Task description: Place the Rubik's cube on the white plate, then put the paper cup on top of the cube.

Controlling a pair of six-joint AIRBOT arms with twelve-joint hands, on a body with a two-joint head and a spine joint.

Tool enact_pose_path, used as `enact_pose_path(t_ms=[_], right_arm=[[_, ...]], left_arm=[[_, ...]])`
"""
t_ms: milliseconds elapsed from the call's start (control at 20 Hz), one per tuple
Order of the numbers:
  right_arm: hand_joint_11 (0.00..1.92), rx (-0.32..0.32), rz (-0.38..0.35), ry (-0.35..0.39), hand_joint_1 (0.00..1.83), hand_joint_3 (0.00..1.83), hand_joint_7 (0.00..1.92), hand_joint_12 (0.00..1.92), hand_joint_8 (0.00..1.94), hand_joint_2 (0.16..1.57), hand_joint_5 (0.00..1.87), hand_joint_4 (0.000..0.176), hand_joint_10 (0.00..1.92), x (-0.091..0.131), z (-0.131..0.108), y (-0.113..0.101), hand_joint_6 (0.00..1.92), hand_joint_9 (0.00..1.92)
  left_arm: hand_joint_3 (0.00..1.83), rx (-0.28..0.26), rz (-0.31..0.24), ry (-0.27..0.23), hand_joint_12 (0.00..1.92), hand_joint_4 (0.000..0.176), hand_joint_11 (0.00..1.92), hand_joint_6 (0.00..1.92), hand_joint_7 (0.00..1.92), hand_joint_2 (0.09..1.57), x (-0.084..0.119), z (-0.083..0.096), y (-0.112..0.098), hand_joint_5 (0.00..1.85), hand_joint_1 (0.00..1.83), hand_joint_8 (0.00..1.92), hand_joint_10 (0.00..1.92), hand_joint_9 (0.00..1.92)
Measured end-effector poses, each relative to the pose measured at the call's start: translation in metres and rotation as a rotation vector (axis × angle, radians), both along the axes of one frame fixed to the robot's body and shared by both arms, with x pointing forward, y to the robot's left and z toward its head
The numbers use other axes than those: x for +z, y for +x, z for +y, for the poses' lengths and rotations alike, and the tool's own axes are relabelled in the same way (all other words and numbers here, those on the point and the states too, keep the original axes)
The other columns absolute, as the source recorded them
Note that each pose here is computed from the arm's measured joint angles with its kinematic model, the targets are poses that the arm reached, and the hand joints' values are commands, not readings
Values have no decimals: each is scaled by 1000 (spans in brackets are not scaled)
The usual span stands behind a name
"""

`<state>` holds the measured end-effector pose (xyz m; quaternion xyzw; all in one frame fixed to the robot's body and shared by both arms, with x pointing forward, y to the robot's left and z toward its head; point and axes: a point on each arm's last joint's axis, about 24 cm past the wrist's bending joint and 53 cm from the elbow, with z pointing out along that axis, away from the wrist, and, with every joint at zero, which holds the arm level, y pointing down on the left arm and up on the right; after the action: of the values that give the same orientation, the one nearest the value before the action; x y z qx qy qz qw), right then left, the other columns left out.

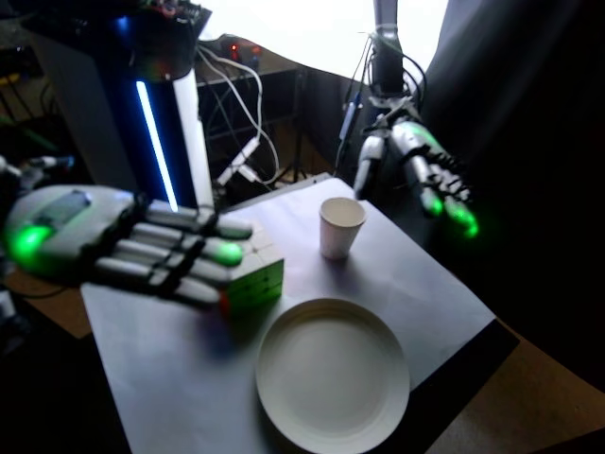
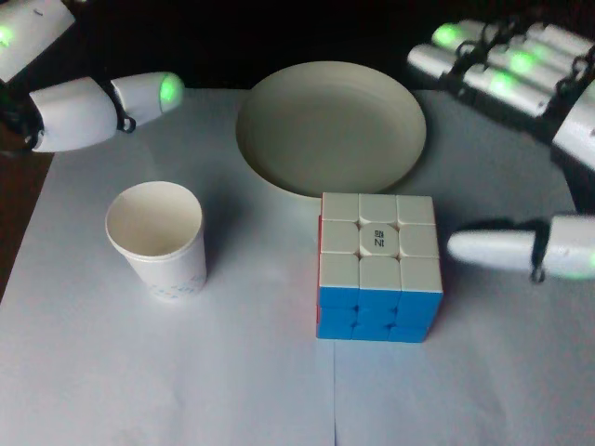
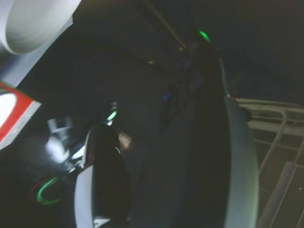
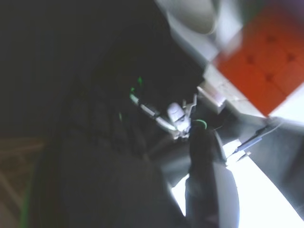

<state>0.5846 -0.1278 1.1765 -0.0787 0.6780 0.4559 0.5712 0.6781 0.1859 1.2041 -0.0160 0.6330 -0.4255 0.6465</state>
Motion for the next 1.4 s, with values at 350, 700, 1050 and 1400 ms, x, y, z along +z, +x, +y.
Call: enact_pose_path(t_ms=[350,700,1050,1400], right_arm=[[0,66,129,16,666,5,0,715,0,939,0,74,0,-53,30,-2,0,0],[0,60,227,-2,653,6,0,0,0,977,0,54,0,-96,51,8,0,0],[738,69,205,105,1108,5,608,1921,1847,1388,429,0,1921,-73,57,7,1593,656],[628,78,174,104,1095,3,526,1921,1789,1402,453,0,1921,-60,53,0,1739,774]], left_arm=[[0,1,4,0,401,88,0,1,6,1223,-2,0,0,84,317,0,0,0],[0,6,5,-3,331,96,0,1,2,1215,-1,2,1,87,306,0,0,0],[1,10,8,-5,352,97,0,0,11,1231,-2,3,1,99,316,0,0,1],[1,13,12,-5,439,97,0,1,8,1232,-4,4,1,95,314,1,0,13]])
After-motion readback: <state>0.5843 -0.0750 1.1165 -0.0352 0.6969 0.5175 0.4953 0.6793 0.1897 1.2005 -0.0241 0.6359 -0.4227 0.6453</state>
